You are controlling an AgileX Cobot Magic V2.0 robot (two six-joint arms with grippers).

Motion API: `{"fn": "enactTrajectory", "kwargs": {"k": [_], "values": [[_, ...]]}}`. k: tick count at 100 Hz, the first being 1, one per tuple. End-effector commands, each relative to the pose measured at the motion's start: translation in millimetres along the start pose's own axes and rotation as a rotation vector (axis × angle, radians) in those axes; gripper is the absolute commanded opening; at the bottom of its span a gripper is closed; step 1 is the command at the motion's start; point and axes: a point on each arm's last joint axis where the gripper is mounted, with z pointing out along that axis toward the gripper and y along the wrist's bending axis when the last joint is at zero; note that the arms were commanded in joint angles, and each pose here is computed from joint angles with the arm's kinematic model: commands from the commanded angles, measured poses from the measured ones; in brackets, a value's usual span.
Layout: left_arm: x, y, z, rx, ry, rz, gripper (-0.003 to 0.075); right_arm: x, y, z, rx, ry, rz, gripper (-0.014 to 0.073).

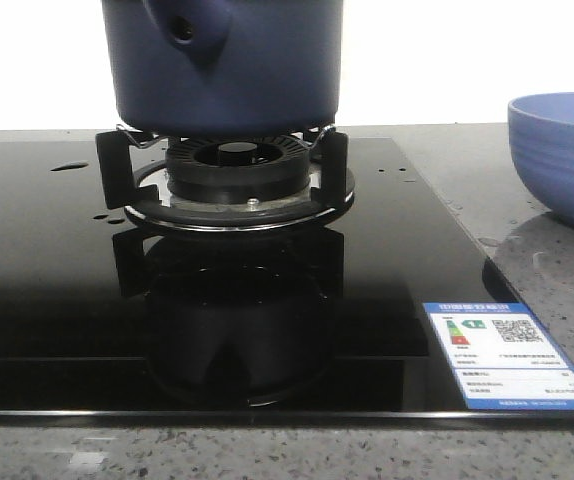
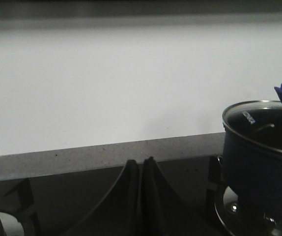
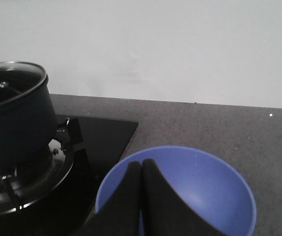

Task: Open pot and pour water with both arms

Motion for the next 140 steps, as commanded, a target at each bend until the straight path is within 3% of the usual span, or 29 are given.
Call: {"fn": "enactTrajectory", "kwargs": {"k": [1, 16, 41, 109, 119, 129, 140], "values": [[6.8, -3.3, -11.5, -0.007, -0.034, -0.025, -0.0019, 7.4, -0.7, -8.7, 0.045, -0.046, 0.017, -0.0063], [23.6, -10.8, -23.6, 0.039, -0.052, -0.062, -0.0019, 20.2, -2.9, -17.5, 0.104, -0.097, 0.106, -0.0063], [20.0, -16.1, -30.0, 0.094, -0.089, -0.092, -0.0019, 20.0, -0.9, -19.1, 0.09, -0.105, 0.105, -0.0063], [20.0, -16.1, -30.0, 0.093, -0.09, -0.093, -0.0019, 20.0, -1.1, -19.1, 0.092, -0.105, 0.105, -0.0063], [19.6, -14.3, -29.9, 0.075, -0.094, -0.117, -0.0019, 20.0, -1.1, -19.1, 0.092, -0.105, 0.105, -0.0063], [22.5, -13.0, -29.6, 0.057, -0.064, -0.05, -0.0019, 20.0, -1.1, -19.1, 0.092, -0.105, 0.105, -0.0063], [28.5, -4.5, -29.1, -0.037, -0.017, -0.06, -0.0019, 20.0, -1.1, -19.1, 0.092, -0.105, 0.105, -0.0063]]}}
